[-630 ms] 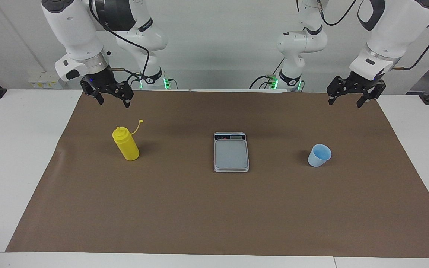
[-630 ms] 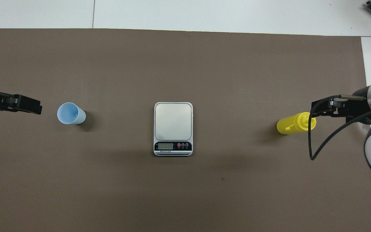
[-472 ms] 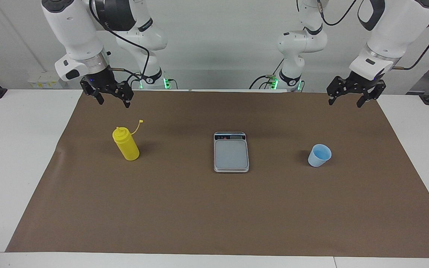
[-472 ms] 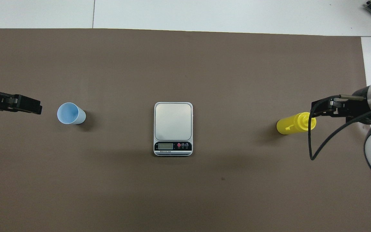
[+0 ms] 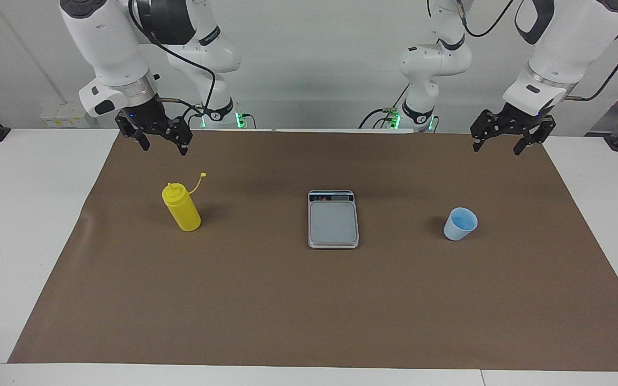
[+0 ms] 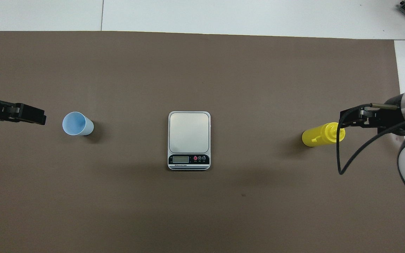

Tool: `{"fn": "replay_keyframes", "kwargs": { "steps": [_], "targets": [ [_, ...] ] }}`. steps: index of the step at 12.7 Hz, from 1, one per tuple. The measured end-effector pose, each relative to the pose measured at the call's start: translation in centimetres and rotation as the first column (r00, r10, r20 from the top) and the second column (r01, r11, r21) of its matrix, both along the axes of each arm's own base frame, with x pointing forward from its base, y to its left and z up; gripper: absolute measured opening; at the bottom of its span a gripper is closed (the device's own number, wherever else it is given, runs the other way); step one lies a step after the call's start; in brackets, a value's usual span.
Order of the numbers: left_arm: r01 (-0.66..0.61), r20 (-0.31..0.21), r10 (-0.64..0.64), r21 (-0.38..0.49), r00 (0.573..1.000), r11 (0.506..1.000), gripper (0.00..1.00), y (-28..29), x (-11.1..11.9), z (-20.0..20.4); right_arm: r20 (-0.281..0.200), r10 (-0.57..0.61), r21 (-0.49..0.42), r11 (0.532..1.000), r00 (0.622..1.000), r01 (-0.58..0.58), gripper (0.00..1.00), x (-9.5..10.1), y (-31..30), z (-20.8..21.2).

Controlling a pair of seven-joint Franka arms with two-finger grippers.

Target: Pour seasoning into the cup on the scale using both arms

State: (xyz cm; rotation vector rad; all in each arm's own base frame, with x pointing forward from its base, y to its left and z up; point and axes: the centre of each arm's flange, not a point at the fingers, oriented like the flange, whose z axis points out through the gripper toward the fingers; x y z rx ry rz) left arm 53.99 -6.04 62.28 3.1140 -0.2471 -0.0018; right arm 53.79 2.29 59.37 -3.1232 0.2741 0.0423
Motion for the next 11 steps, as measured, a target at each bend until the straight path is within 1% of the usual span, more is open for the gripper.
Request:
{"fn": "replay_keyframes", "kwargs": {
  "steps": [6, 11],
  "targets": [
    [0.005, 0.017, -0.005, -0.003, 1.000, 1.000, 1.00, -0.4, 0.2, -0.3, 0.000, 0.000, 0.000, 1.000, 1.000, 0.000, 1.00, 0.0, 0.0, 0.0],
    [-0.001, 0.012, 0.001, -0.002, 1.000, 1.000, 1.00, -0.1, 0.2, -1.2, 0.000, 0.000, 0.000, 1.000, 1.000, 0.000, 1.00, 0.0, 0.0, 0.0]
  ]
}}
